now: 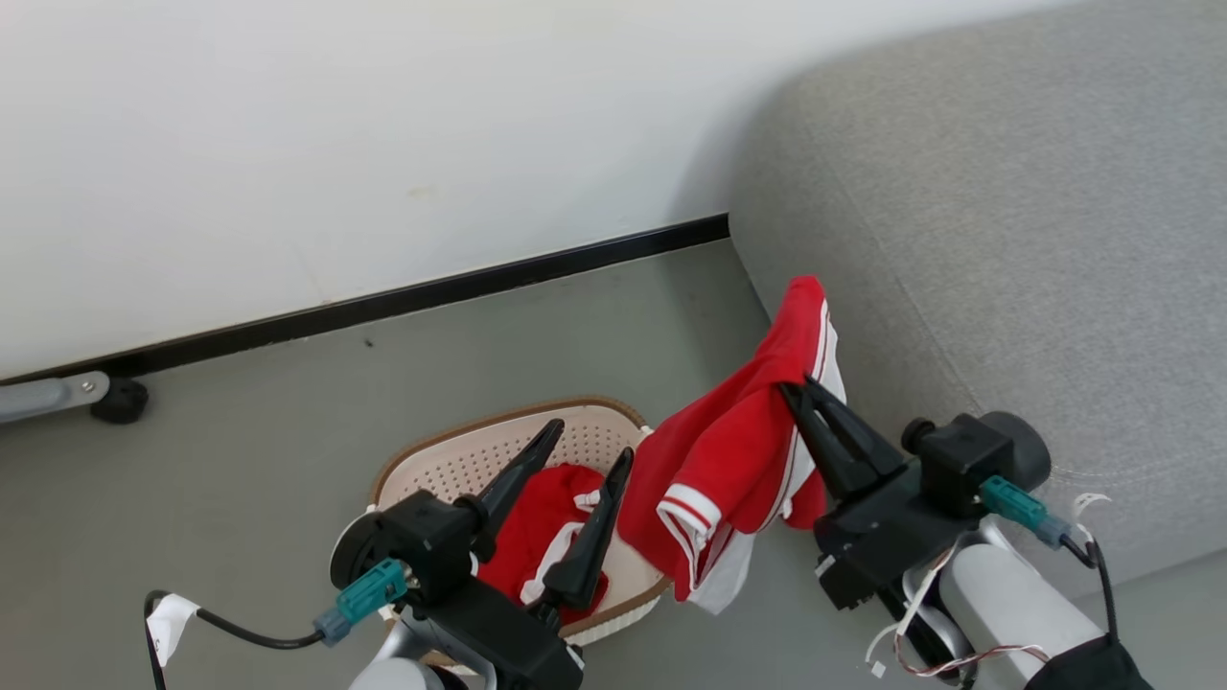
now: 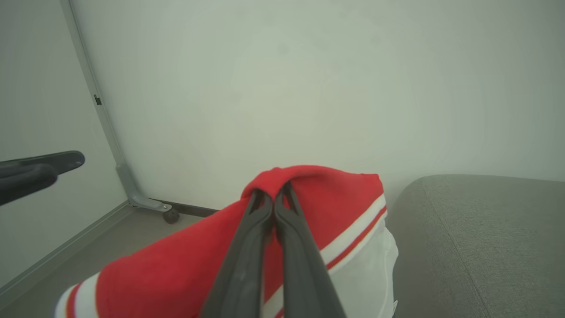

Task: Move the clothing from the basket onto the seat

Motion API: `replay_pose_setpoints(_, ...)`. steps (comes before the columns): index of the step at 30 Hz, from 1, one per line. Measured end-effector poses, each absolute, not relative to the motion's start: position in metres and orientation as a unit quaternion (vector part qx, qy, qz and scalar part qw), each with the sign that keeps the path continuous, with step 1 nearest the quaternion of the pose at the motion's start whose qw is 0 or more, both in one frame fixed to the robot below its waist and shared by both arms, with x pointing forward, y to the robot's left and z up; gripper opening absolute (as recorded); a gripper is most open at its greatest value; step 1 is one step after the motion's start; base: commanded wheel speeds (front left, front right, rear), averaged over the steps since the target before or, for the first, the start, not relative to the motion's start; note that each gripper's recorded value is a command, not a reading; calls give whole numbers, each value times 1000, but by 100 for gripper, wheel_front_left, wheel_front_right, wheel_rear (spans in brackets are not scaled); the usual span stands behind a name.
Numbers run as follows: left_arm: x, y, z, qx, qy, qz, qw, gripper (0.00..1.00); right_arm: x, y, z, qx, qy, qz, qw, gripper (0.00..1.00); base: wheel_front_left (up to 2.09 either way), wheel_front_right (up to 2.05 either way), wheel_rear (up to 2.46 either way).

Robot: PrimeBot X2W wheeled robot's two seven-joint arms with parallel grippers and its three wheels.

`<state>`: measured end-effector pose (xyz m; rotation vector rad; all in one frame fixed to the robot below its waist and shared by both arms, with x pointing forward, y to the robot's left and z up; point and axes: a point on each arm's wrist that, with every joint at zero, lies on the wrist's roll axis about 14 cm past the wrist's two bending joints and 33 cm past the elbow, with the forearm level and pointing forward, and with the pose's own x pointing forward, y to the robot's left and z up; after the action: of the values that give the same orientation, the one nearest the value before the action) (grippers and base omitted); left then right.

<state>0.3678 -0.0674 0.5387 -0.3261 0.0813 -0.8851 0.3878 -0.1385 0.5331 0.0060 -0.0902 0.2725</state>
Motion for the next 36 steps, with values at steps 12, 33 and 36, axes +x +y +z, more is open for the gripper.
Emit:
replay_pose_setpoints(12,350,-96,546,-163,38,-469,867,100,364,-191,545,-19,-65,72,995,0,0,0,0)
replay_pose_setpoints(33,337,-116,540,-177,57,-501,845,100,354,-251,565,-56,-89,-4,994,0,0,0,0)
replay_pose_setpoints(36,334,-119,537,-180,67,-507,840,100,361,-269,578,-71,-101,-21,992,0,0,0,0)
